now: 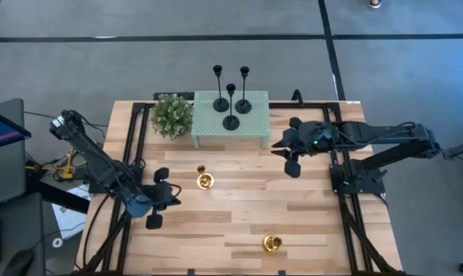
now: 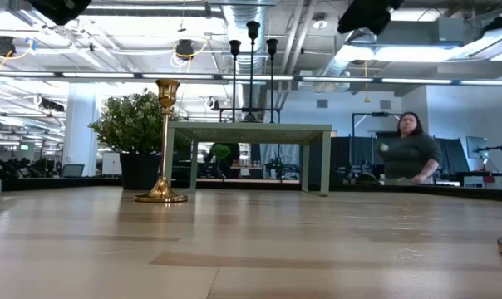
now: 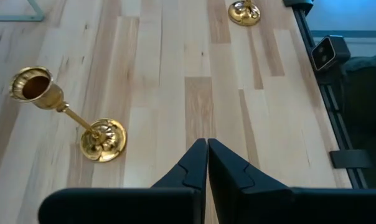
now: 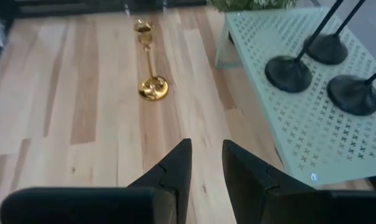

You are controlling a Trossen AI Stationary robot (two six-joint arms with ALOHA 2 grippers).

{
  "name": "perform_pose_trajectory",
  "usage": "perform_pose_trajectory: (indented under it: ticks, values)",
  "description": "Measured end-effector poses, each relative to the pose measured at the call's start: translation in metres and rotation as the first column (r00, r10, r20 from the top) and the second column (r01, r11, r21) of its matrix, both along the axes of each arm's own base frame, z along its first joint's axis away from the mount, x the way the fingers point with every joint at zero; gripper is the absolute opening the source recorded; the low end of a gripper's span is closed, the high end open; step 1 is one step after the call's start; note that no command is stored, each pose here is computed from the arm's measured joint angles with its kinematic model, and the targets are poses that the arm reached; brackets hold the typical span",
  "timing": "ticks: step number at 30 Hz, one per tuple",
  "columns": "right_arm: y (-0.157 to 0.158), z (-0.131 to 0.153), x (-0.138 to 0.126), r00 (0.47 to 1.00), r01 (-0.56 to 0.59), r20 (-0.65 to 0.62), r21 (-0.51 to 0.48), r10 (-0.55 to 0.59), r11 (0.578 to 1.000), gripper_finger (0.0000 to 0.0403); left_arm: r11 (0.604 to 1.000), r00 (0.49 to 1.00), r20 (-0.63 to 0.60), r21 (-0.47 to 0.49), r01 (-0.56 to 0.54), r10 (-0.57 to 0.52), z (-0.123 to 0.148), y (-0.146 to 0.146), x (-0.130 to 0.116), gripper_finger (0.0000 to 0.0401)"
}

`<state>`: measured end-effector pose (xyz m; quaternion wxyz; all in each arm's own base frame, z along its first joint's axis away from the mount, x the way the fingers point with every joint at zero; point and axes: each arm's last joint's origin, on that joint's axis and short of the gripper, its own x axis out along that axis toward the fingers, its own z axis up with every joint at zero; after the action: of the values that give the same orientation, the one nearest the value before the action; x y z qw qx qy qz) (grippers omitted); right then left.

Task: Pick & Place candle stick holders
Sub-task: Put the top gold candle holder on the shelf

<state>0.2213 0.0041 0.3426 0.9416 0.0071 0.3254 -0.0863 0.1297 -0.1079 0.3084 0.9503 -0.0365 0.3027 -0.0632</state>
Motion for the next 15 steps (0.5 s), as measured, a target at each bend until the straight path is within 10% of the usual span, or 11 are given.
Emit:
perform_pose_trajectory:
  ticks: [15]
  values:
    - [-0.010, -0.006, 0.008, 0.999, 0.041, -0.030, 0.000, -0.041, 0.999, 0.0081, 0.983, 0.987, -0.064, 0.123, -0.140, 0.148, -0.028, -0.014, 0.029, 0.0079]
